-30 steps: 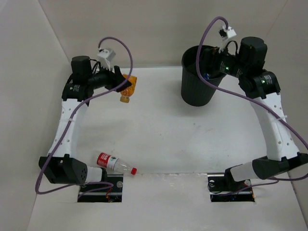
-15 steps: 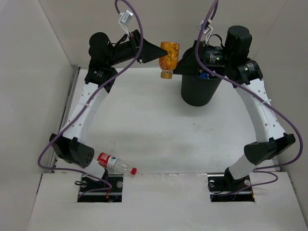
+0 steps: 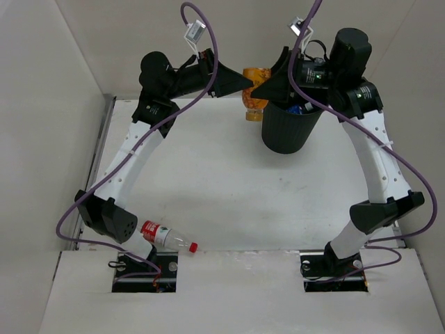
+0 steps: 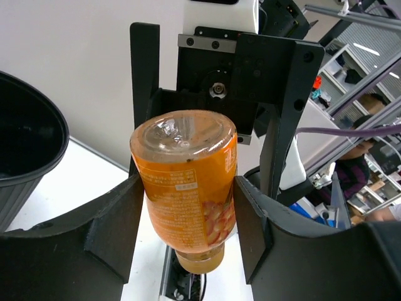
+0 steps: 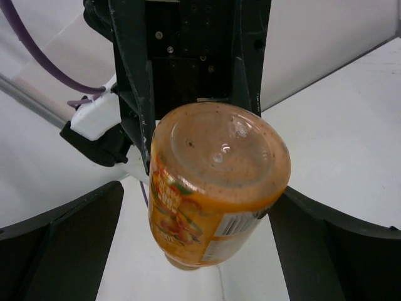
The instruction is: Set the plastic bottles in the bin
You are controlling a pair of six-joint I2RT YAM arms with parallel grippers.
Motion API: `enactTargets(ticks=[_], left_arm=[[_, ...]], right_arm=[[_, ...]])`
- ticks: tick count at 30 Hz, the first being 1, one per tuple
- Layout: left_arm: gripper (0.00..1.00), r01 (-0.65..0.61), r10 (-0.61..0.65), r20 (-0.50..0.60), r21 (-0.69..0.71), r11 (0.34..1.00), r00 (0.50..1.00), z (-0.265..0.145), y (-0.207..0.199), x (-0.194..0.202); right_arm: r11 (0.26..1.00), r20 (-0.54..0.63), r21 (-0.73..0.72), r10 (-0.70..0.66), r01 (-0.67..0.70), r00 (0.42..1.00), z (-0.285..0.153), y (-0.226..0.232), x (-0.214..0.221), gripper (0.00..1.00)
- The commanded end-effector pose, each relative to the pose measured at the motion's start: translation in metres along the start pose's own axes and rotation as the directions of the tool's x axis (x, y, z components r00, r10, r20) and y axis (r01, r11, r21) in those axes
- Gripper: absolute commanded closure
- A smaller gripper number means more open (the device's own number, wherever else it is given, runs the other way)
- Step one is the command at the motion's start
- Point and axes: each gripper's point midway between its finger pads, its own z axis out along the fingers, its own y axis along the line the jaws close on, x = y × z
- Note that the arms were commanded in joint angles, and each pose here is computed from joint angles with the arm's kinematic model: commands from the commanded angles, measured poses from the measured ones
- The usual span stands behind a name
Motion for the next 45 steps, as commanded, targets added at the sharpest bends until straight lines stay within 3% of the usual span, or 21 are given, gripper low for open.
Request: enactTargets(ticks=[1,3,7,9,10,12,13,16,18,21,24,27,29,31,32,34,35,37,39,41,45], left_arm=[[0.88,-0.062,0.061,0.023,0.049,0.997,0.998,0.004,-0.017,-0.008],[0.88,-0.072,0.071,0.025,0.053,0.996,0.997,0.007,-0.019,-0.012],[0.83,-0.091,0.089,0.032,0.059,0.994,0.995,0.008,-0.022,-0.016],[0.7,-0.097,0.095,0.038,0.056,0.994,0.995,0.007,-0.023,-0.016],[0.54,-0.096,0.094,0.039,0.052,0.994,0.995,0.007,-0.022,-0.016],[0.09,-0.102,0.101,0.039,0.038,0.994,0.994,0.001,-0.02,-0.016],[0.0,-0.114,0.114,0.04,0.019,0.993,0.993,-0.006,-0.014,-0.019],[0.0,-0.15,0.161,0.067,-0.154,0.977,0.985,-0.057,0.033,-0.038],[0.0,-0.152,0.194,0.094,-0.342,0.927,0.976,-0.117,0.081,-0.051],[0.0,-0.169,0.276,0.08,-0.621,0.765,0.958,-0.226,0.137,-0.05],[0.0,-0.236,0.338,-0.038,-0.788,0.569,0.94,-0.306,0.154,-0.031],[0.0,-0.349,0.349,-0.215,-0.854,0.385,0.912,-0.355,0.154,-0.003],[0.0,-0.428,0.341,-0.323,-0.853,0.299,0.883,-0.368,0.148,0.015],[0.0,-0.499,0.335,-0.408,-0.827,0.259,0.849,-0.368,0.141,0.03],[0.0,-0.528,0.338,-0.438,-0.812,0.248,0.833,-0.365,0.137,0.035],[0.0,-0.563,0.338,-0.472,-0.786,0.257,0.814,-0.356,0.131,0.043],[0.0,-0.581,0.337,-0.491,-0.772,0.259,0.803,-0.352,0.13,0.046],[0.0,-0.637,0.338,-0.548,-0.721,0.273,0.765,-0.337,0.128,0.055],[0.0,-0.727,0.332,-0.647,-0.625,0.286,0.687,-0.319,0.131,0.074],[0.0,-0.806,0.323,-0.741,-0.506,0.308,0.589,-0.305,0.134,0.098],[0.0,-0.889,0.321,-0.891,-0.168,0.427,0.322,-0.281,0.135,0.177]], right_arm=[[0.991,0.025,-0.077,-0.11,0.112,0.994,0.002,0.032,-0.013,0.02],[0.989,0.017,-0.094,-0.115,0.116,0.993,0.004,0.036,-0.01,0.2],[0.988,0.025,-0.087,-0.126,0.127,0.992,0.004,0.037,-0.011,0.67],[0.989,0.034,-0.071,-0.128,0.13,0.991,0.005,0.035,-0.013,0.89],[0.99,0.04,-0.06,-0.128,0.13,0.991,0.005,0.032,-0.014,0.96],[0.989,0.053,-0.035,-0.14,0.142,0.989,0.006,0.027,-0.017,1.0],[0.988,0.066,-0.005,-0.151,0.152,0.986,0.004,0.021,-0.02,1.0],[0.955,0.126,0.228,-0.222,0.19,0.967,-0.021,-0.031,-0.043,1.0],[0.847,0.151,0.502,-0.287,0.177,0.946,-0.058,-0.091,-0.064,1.0],[0.467,0.098,0.879,-0.377,0.098,0.921,-0.138,-0.177,-0.083,1.0],[0.137,-0.008,0.988,-0.383,0.065,0.924,-0.2,-0.221,-0.077,1.0],[-0.035,-0.059,0.998,-0.339,0.051,0.939,-0.232,-0.245,-0.063,1.0],[-0.062,-0.065,0.997,-0.311,0.049,0.948,-0.238,-0.255,-0.053,0.96],[-0.044,-0.058,0.998,-0.295,0.047,0.954,-0.235,-0.26,-0.045,0.83],[-0.025,-0.048,0.999,-0.298,0.043,0.953,-0.232,-0.259,-0.045,0.67],[0.023,-0.016,0.999,-0.327,0.024,0.945,-0.224,-0.25,-0.049,0.07],[0.053,-0.004,0.998,-0.341,0.024,0.94,-0.22,-0.245,-0.053,0.0],[0.107,0.005,0.994,-0.359,0.035,0.934,-0.21,-0.234,-0.059,0.0],[0.135,0.011,0.99,-0.373,0.042,0.928,-0.207,-0.22,-0.065,0.0],[0.167,-0.002,0.983,-0.379,0.071,0.925,-0.202,-0.203,-0.066,0.0],[0.279,-0.049,0.946,-0.376,0.163,0.925,-0.19,-0.154,-0.058,0.0]])
